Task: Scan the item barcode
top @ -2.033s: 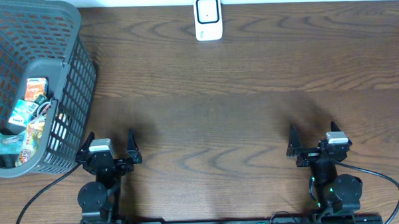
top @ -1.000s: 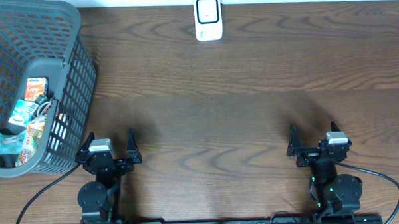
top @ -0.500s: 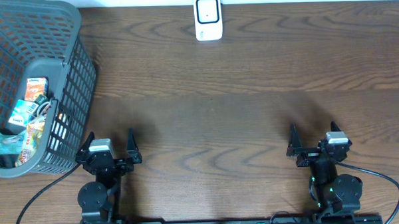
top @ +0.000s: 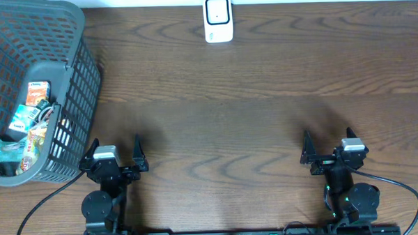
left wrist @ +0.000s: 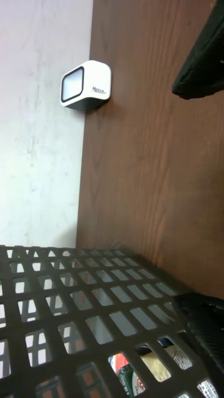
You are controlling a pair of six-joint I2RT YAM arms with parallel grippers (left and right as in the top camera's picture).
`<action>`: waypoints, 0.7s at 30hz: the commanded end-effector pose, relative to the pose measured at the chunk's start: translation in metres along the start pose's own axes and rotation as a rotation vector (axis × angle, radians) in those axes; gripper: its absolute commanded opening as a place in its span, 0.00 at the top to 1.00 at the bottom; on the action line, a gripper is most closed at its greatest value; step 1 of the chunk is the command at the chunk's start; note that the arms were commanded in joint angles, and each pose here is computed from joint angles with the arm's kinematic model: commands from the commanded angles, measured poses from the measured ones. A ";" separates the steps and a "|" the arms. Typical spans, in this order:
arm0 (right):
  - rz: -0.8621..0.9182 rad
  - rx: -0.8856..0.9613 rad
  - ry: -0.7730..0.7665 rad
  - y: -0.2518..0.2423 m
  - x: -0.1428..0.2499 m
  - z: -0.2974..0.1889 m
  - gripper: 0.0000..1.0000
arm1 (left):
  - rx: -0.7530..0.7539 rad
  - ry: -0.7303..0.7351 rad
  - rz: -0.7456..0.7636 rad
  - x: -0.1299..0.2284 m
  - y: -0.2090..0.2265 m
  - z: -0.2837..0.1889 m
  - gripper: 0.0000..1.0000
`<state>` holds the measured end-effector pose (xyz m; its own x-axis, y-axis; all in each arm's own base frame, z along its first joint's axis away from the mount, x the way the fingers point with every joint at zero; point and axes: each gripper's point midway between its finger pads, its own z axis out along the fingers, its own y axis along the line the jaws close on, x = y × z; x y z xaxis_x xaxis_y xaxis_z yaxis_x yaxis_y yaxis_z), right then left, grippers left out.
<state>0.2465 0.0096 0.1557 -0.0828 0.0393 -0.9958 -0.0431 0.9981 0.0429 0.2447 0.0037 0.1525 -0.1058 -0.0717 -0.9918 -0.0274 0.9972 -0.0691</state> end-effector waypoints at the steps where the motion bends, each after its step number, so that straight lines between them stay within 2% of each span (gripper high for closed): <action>1: 0.011 0.016 0.005 -0.003 0.002 0.000 0.01 | -0.021 0.047 -0.014 0.016 0.004 0.001 0.02; 4: 0.011 0.016 0.005 -0.003 0.002 0.000 0.01 | -0.014 0.045 -0.065 0.016 0.002 0.001 0.02; 10: 0.011 0.016 0.005 -0.003 0.002 0.000 0.01 | 0.074 0.065 -0.458 0.015 -0.015 0.000 0.02; 21: 0.011 0.016 0.005 -0.003 0.002 0.000 0.01 | 0.076 0.084 -0.516 0.018 -0.016 0.001 0.02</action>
<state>0.2465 0.0096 0.1557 -0.0828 0.0393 -0.9958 -0.0431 0.9981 0.0429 0.2449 -0.0044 0.1534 -0.1036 -0.4990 -0.8604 -0.0286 0.8662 -0.4989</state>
